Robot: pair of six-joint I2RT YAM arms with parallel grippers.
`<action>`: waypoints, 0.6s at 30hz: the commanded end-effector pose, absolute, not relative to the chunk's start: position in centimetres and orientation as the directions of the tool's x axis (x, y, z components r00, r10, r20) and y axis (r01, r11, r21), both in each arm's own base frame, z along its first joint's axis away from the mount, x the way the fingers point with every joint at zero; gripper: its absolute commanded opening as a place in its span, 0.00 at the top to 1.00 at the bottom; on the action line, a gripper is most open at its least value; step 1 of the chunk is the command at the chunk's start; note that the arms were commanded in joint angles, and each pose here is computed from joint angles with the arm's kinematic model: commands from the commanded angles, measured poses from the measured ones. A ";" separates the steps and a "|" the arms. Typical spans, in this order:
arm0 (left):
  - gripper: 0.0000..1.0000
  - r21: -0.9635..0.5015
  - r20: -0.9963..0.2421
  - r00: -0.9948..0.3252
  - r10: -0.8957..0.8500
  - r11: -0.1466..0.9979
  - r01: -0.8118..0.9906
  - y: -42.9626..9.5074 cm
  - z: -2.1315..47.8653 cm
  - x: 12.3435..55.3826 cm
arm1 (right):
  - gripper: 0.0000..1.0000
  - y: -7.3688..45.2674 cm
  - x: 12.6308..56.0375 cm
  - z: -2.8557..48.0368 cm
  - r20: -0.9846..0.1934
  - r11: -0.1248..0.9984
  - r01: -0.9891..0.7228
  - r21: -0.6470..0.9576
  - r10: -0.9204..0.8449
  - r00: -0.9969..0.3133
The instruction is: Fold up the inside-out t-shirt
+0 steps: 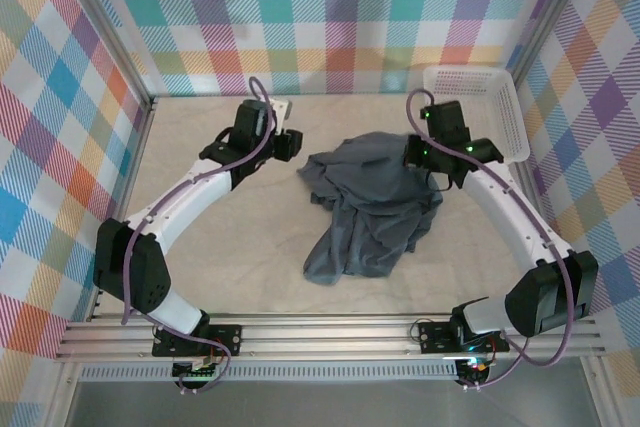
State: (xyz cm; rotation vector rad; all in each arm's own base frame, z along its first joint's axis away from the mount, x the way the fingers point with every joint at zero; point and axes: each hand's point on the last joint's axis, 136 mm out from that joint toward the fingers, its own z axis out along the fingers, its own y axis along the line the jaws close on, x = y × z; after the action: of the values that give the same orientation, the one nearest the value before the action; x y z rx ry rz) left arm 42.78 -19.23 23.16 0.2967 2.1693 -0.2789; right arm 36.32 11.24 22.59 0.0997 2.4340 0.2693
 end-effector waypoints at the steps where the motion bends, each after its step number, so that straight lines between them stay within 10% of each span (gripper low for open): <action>1: 0.45 -0.178 -0.734 -0.677 -0.055 0.978 0.113 -15.4 19.8 41.7 | 1.00 10.9 36.1 25.5 -0.660 0.959 0.021 0.282 0.210 -0.722; 14: 0.50 -0.543 -0.410 -0.906 -0.104 0.826 0.151 -23.8 8.2 37.4 | 1.00 12.1 36.2 26.1 -0.650 0.942 -0.020 0.335 0.216 -0.729; 18: 0.69 -0.539 -0.340 -0.933 -0.121 0.838 0.087 -24.7 5.6 38.6 | 1.00 12.2 35.8 26.5 -0.652 0.933 -0.026 0.359 0.231 -0.722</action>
State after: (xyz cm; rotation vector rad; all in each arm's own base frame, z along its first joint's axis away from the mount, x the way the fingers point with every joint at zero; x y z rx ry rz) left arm 37.05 -22.97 4.82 0.0152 2.6823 -0.7171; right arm 35.75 11.75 24.10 0.1313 2.4113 0.3713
